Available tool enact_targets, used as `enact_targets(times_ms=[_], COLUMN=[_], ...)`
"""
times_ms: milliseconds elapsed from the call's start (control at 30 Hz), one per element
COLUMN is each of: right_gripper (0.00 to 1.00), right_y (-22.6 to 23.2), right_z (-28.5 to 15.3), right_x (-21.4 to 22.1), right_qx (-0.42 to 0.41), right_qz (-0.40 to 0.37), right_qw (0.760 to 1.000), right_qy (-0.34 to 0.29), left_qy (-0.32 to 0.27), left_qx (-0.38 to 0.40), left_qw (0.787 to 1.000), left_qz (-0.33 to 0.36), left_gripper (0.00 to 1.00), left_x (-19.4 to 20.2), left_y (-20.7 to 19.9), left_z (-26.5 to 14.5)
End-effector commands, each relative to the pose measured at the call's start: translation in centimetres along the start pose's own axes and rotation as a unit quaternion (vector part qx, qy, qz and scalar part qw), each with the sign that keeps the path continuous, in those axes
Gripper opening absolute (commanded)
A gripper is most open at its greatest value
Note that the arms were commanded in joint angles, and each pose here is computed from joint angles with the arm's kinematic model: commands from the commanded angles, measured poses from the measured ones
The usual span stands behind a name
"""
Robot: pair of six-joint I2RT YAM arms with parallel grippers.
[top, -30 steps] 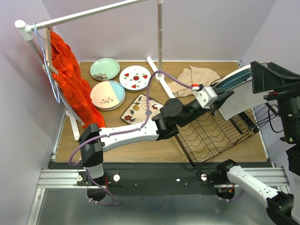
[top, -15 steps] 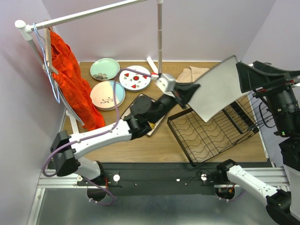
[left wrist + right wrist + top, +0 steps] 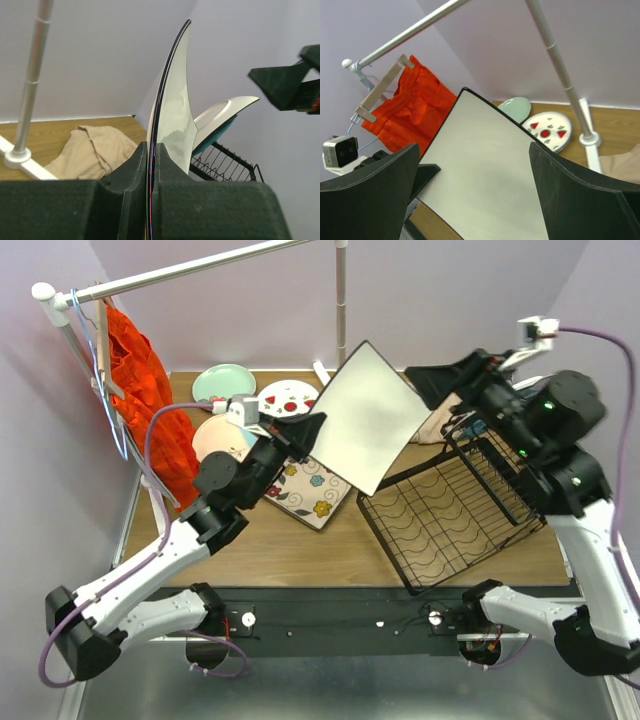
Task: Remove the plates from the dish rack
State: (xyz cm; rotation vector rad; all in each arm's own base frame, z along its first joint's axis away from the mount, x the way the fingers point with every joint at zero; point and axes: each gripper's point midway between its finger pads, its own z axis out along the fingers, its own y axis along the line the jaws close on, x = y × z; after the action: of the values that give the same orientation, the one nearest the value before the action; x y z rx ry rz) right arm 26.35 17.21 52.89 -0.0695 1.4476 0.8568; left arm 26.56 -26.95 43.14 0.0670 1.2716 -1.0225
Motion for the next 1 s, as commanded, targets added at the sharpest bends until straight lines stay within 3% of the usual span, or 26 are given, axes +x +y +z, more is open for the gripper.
enact_targets(times_ms=[0,200,333,500,967], right_gripper=[0.97,0.93,0.93,0.95,0.96], right_y=[0.8,0.2,0.3,2.0,1.7], right_z=[2.9,4.8,5.5,6.1,7.2], right_x=[5.7,11.7,15.1,16.0,18.9], right_qx=[-0.060,-0.085,-0.091,-0.113,-0.104], right_qz=[0.080,0.174,0.198,0.198,0.210], right_qw=[0.992,0.972,0.963,0.960,0.954], right_qy=[0.080,0.133,0.161,0.163,0.188], left_qy=[-0.132,-0.178,-0.193,-0.216,-0.258], left_qx=[0.000,-0.055,-0.090,-0.138,-0.144], left_qw=[0.988,0.975,0.966,0.953,0.934], left_qz=[-0.081,-0.119,-0.143,-0.164,-0.199], left_gripper=[0.00,0.00,0.00,0.00,0.00], left_x=[-8.6,-10.7,-11.0,-10.9,-13.4], left_y=[-0.6,1.8,3.3,5.4,5.4], left_z=[-3.9,-7.8,-9.5,-10.8,-12.5])
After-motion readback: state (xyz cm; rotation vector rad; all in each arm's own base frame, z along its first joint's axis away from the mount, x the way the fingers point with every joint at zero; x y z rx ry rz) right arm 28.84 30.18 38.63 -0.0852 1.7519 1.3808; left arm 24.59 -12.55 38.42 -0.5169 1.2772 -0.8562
